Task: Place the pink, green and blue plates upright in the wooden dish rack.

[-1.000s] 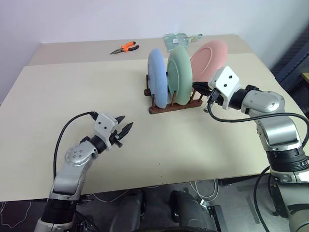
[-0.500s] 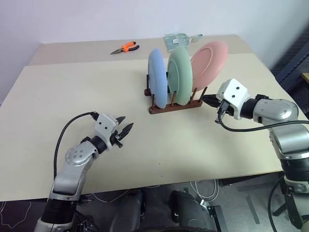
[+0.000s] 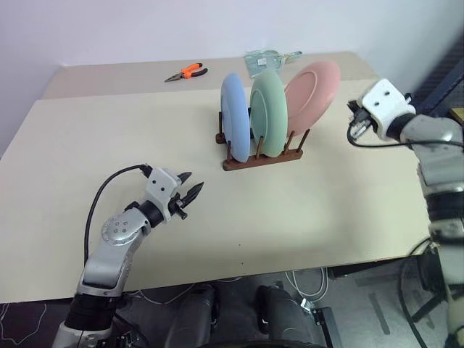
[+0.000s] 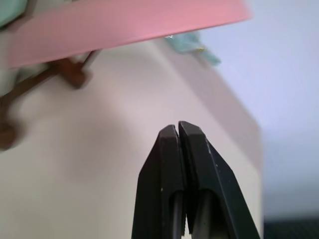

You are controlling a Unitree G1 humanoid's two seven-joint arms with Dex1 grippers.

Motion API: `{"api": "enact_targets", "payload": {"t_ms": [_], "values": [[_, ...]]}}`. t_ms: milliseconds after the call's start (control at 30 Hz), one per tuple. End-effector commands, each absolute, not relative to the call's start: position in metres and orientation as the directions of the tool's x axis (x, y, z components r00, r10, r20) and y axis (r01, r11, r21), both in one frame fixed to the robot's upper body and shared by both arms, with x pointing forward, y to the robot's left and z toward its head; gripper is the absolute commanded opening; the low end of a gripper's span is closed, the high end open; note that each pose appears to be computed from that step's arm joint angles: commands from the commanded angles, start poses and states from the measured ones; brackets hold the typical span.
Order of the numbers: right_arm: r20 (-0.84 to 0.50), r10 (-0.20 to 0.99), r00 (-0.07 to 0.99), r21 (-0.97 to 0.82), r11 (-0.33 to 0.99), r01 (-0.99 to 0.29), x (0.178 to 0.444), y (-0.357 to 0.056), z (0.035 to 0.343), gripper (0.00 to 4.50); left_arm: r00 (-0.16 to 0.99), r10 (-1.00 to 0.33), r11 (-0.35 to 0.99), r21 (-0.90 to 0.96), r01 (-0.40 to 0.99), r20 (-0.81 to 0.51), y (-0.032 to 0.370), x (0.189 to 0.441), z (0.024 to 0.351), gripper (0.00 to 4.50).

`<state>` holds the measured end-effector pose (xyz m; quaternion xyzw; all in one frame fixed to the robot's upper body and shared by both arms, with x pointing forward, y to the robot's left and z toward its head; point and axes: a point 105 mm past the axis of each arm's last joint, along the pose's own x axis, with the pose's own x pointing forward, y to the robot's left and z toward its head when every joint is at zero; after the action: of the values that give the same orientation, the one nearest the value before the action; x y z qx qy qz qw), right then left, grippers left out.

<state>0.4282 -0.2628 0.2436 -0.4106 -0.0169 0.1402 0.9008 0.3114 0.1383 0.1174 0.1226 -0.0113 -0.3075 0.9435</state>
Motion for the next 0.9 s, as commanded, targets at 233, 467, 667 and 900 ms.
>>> {"api": "enact_targets", "payload": {"t_ms": [233,467,667,900], "values": [[0.023,0.39,0.92,-0.796,0.564,-0.22,0.438,-0.238,0.279,0.03,0.817,-0.577,0.784,0.265,0.561,-0.024,0.138,0.308,0.124,2.0],[0.041,0.499,0.865,-0.796,0.539,-0.274,0.428,-0.217,0.285,0.03,0.817,-0.576,0.784,0.265,0.561,-0.027,0.139,0.308,0.123,2.0],[0.037,0.531,0.846,-0.794,0.529,-0.298,0.419,-0.21,0.286,0.03,0.808,-0.589,0.774,0.266,0.575,-0.031,0.136,0.309,0.123,2.0],[0.007,0.528,0.849,-0.791,0.523,-0.319,0.414,-0.212,0.277,0.03,0.804,-0.594,0.77,0.267,0.579,-0.031,0.136,0.311,0.123,2.0]]}}
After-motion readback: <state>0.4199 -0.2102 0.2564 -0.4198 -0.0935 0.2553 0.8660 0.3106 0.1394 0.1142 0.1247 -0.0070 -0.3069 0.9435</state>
